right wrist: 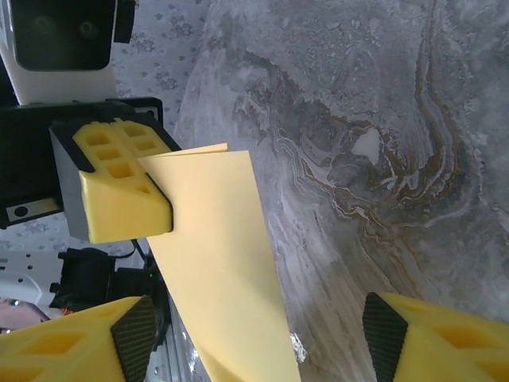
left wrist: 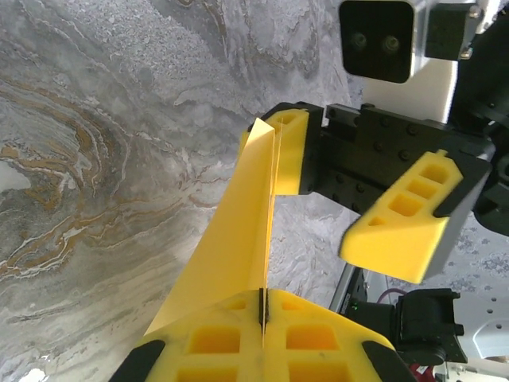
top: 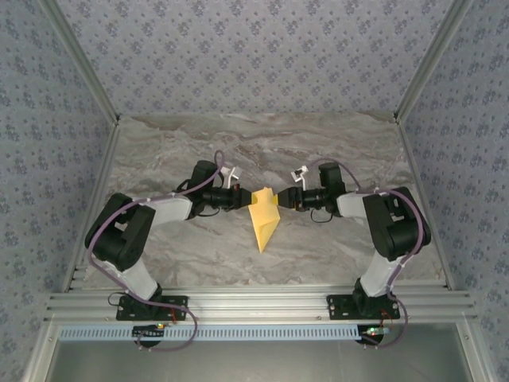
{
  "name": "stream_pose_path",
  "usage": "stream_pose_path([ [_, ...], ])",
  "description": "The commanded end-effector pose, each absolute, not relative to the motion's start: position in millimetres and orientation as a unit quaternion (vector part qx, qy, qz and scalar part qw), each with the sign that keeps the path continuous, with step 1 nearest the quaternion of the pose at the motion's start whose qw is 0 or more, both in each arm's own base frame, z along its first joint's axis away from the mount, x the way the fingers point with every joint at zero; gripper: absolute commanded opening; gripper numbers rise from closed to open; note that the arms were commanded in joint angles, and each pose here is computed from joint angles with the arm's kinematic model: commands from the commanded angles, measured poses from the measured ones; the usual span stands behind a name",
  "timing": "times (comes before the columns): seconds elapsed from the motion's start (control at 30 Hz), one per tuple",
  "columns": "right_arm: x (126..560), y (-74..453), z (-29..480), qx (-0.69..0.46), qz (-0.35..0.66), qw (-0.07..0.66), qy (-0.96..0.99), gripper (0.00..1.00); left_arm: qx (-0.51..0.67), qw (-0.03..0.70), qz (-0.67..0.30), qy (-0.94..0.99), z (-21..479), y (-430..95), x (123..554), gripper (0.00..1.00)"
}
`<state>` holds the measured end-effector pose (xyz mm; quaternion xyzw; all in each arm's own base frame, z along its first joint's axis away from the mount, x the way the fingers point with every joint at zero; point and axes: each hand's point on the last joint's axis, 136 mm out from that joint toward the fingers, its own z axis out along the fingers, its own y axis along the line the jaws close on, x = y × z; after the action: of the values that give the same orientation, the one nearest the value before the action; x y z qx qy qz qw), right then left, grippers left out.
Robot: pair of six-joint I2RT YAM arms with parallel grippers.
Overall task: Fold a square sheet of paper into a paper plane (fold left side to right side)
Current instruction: Fold the wing for the fifth time at the center of the table.
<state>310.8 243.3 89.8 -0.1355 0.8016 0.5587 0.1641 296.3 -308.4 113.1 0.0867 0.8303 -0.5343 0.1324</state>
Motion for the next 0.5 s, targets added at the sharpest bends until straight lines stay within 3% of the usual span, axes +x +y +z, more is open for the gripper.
stream_pose_path([
  [0.0,312.4,249.7,93.2,-0.152,0.58,0.159,0.784,0.7,0.118,0.157,-0.555,0.808,135.1,-310.9,296.3,0.0],
  [0.47,304.1,252.7,85.4,-0.153,0.59,0.138,0.78,0.31,0.118,0.143,-0.558,0.809,126.6,-312.7,295.7,0.0],
])
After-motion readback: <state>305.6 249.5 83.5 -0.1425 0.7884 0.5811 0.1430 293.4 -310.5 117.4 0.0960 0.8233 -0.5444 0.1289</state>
